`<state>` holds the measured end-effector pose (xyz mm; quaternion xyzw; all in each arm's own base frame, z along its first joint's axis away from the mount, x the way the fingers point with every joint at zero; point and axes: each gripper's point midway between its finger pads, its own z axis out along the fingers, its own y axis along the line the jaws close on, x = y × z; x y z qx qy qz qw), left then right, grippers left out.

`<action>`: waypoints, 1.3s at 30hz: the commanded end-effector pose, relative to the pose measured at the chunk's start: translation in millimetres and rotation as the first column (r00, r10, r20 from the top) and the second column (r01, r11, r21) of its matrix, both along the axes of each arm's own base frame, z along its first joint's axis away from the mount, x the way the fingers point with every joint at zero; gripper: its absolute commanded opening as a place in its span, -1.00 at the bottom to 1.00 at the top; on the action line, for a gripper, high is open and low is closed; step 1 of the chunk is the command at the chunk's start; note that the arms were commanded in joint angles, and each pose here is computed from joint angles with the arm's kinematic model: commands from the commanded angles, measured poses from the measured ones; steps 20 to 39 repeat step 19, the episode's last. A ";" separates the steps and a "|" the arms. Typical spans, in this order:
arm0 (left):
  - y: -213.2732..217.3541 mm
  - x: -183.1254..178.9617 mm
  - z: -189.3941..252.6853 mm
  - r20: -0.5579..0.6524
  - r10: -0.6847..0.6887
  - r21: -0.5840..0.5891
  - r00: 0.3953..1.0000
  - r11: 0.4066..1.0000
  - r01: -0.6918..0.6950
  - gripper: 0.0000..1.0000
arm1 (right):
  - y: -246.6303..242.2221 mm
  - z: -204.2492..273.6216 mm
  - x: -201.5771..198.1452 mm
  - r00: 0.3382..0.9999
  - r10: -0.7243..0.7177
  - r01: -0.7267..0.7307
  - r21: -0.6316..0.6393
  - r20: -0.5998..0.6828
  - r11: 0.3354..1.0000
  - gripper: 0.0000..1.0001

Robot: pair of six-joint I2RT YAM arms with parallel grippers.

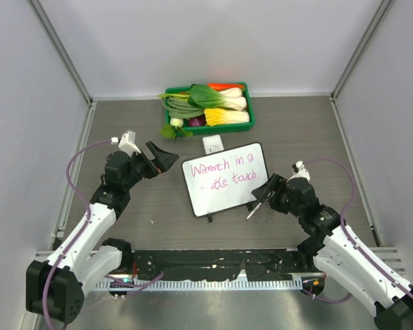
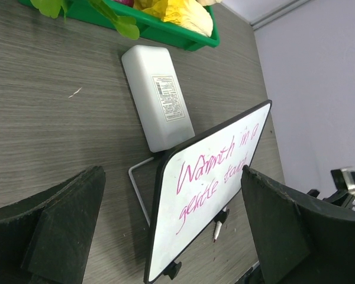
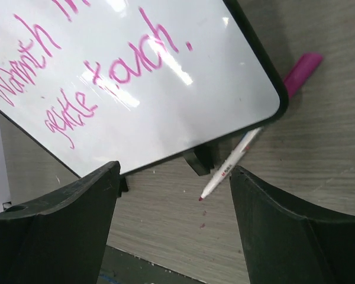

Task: Write a sentence on the whiteboard
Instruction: Reset both arms

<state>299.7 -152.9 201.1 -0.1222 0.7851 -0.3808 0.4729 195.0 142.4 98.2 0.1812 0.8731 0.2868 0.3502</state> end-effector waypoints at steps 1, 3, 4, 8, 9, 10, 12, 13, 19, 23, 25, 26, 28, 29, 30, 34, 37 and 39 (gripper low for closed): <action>-3.2 -0.9 37.6 0.122 -0.040 0.004 0.992 0.999 0.040 0.99 | -7.3 55.9 37.9 0.979 -0.015 0.033 -0.087 0.203 0.996 0.60; 2.6 -0.5 36.9 0.126 -0.015 0.026 0.992 1.000 0.012 0.99 | -10.9 71.1 47.4 0.966 -0.016 0.049 -0.121 0.259 0.992 0.60; 5.6 -0.1 35.9 0.126 0.000 0.041 0.992 0.999 -0.005 0.99 | -11.1 78.9 51.6 0.956 0.005 0.040 -0.147 0.292 0.988 0.71; 25.1 5.4 27.9 0.129 0.096 0.093 0.987 0.990 -0.108 0.99 | -16.8 107.9 68.9 0.919 0.021 0.070 -0.216 0.393 0.974 0.99; 29.0 6.5 25.7 0.128 0.114 0.109 0.985 0.986 -0.128 0.99 | -18.6 113.1 73.6 0.910 0.010 0.090 -0.222 0.414 0.971 0.99; 34.1 8.1 23.7 0.125 0.142 0.120 0.982 0.980 -0.157 0.99 | -28.4 120.3 79.0 0.898 -0.020 0.143 -0.247 0.440 0.958 0.99; 44.4 11.9 17.7 0.115 0.196 0.146 0.974 0.966 -0.212 0.99 | -42.8 128.4 86.7 0.875 -0.058 0.220 -0.288 0.480 0.932 0.99; 52.2 15.1 14.9 0.115 0.239 0.160 0.964 0.954 -0.255 0.99 | -50.0 134.4 90.6 0.860 -0.060 0.252 -0.320 0.507 0.913 0.99; 83.0 26.5 -7.7 0.098 0.395 0.238 0.914 0.882 -0.407 0.99 | -127.3 117.7 105.9 0.736 -0.231 0.591 -0.438 0.636 0.678 0.99; 83.0 26.5 -7.7 0.098 0.395 0.238 0.914 0.882 -0.407 0.99 | -127.3 117.7 105.9 0.736 -0.231 0.591 -0.438 0.636 0.678 0.99; 83.0 26.5 -7.7 0.098 0.395 0.238 0.914 0.882 -0.407 0.99 | -127.3 117.7 105.9 0.736 -0.231 0.591 -0.438 0.636 0.678 0.99; 83.0 26.5 -7.7 0.098 0.395 0.238 0.914 0.882 -0.407 0.99 | -127.3 117.7 105.9 0.736 -0.231 0.591 -0.438 0.636 0.678 0.99; 83.0 26.5 -7.7 0.098 0.395 0.238 0.914 0.882 -0.407 0.99 | -127.3 117.7 105.9 0.736 -0.231 0.591 -0.438 0.636 0.678 0.99; 83.0 26.5 -7.7 0.098 0.395 0.238 0.914 0.882 -0.407 0.99 | -127.3 117.7 105.9 0.736 -0.231 0.591 -0.438 0.636 0.678 0.99; 83.0 26.5 -7.7 0.098 0.395 0.238 0.914 0.882 -0.407 0.99 | -127.3 117.7 105.9 0.736 -0.231 0.591 -0.438 0.636 0.678 0.99; 83.0 26.5 -7.7 0.098 0.395 0.238 0.914 0.882 -0.407 0.99 | -127.3 117.7 105.9 0.736 -0.231 0.591 -0.438 0.636 0.678 0.99; 83.0 26.5 -7.7 0.098 0.395 0.238 0.914 0.882 -0.407 0.99 | -127.3 117.7 105.9 0.736 -0.231 0.591 -0.438 0.636 0.678 0.99; 83.0 26.5 -7.7 0.098 0.395 0.238 0.914 0.882 -0.407 0.99 | -127.3 117.7 105.9 0.736 -0.231 0.591 -0.438 0.636 0.678 0.99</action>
